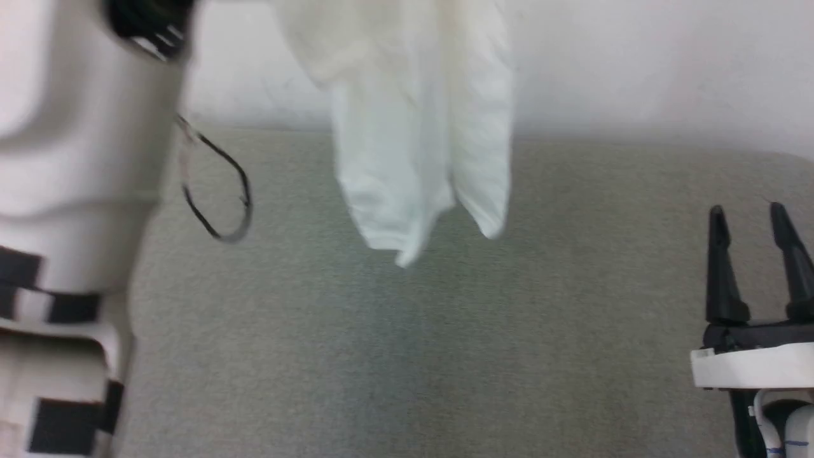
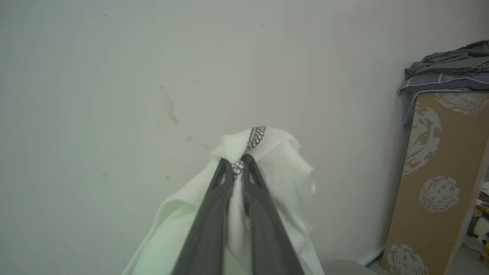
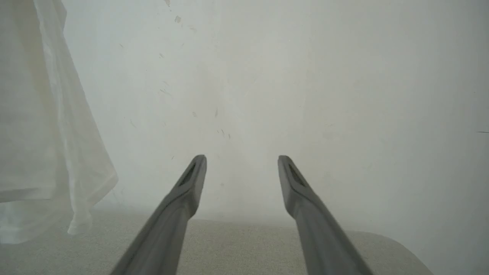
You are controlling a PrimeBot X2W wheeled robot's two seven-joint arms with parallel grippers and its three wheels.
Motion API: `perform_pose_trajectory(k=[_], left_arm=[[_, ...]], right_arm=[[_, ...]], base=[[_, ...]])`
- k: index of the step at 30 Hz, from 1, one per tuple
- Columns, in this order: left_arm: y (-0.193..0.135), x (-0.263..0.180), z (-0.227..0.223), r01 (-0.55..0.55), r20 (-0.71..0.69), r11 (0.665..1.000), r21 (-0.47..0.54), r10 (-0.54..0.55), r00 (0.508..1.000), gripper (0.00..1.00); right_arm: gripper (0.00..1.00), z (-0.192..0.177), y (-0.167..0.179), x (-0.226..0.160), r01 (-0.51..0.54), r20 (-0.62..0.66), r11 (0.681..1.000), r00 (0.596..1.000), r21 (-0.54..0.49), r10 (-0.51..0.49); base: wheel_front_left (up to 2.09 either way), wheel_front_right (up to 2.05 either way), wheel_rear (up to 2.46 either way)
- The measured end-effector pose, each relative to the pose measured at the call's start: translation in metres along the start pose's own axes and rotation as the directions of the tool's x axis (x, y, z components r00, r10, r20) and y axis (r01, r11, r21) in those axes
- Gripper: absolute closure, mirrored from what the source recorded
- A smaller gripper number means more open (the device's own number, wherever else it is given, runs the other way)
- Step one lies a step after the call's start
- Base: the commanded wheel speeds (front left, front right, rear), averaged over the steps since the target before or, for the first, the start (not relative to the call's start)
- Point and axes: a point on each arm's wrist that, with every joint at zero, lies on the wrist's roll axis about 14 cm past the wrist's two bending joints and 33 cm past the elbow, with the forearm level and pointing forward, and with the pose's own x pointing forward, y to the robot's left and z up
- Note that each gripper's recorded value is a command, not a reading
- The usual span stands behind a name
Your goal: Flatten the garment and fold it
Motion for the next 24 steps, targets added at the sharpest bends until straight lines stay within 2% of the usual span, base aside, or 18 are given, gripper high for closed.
perform_pose_trajectory(k=[6, 12, 15, 18, 20, 24], left_arm=[[-0.064, 0.004, -0.081, 0.152, -0.142, 0.984, -0.091, -0.164, 0.976, 1.00], [-0.132, -0.031, -0.187, 0.273, -0.325, 0.935, -0.226, -0.336, 0.884, 1.00], [-0.152, -0.058, -0.239, 0.256, -0.401, 0.914, -0.315, -0.373, 0.837, 1.00], [-0.162, -0.089, -0.293, 0.200, -0.491, 0.913, -0.357, -0.365, 0.791, 1.00], [-0.166, -0.113, -0.330, 0.150, -0.571, 0.916, -0.372, -0.353, 0.742, 1.00], [-0.172, -0.163, -0.392, 0.089, -0.714, 0.926, -0.366, -0.341, 0.611, 1.00]], right_arm=[[0.00, 0.008, -0.031, -0.014, 0.089, 0.010, 0.995, 0.996, -0.035, -0.089], [0.00, 0.010, -0.053, -0.023, 0.150, 0.008, 0.987, 0.989, -0.063, -0.150], [0.00, 0.004, -0.056, -0.025, 0.160, -0.007, 0.985, 0.987, -0.059, -0.160], [0.00, -0.004, -0.056, -0.025, 0.161, -0.029, 0.986, 0.986, -0.049, -0.162], [0.00, -0.009, -0.056, -0.025, 0.160, -0.040, 0.986, 0.986, -0.045, -0.162], [0.00, -0.017, -0.056, -0.023, 0.160, -0.055, 0.986, 0.985, -0.041, -0.162]], base=[[0.00, 0.00, 0.00], [0.00, 0.00, 0.00], [0.00, 0.00, 0.00], [0.00, 0.00, 0.00], [0.00, 0.00, 0.00], [0.00, 0.00, 0.00]])
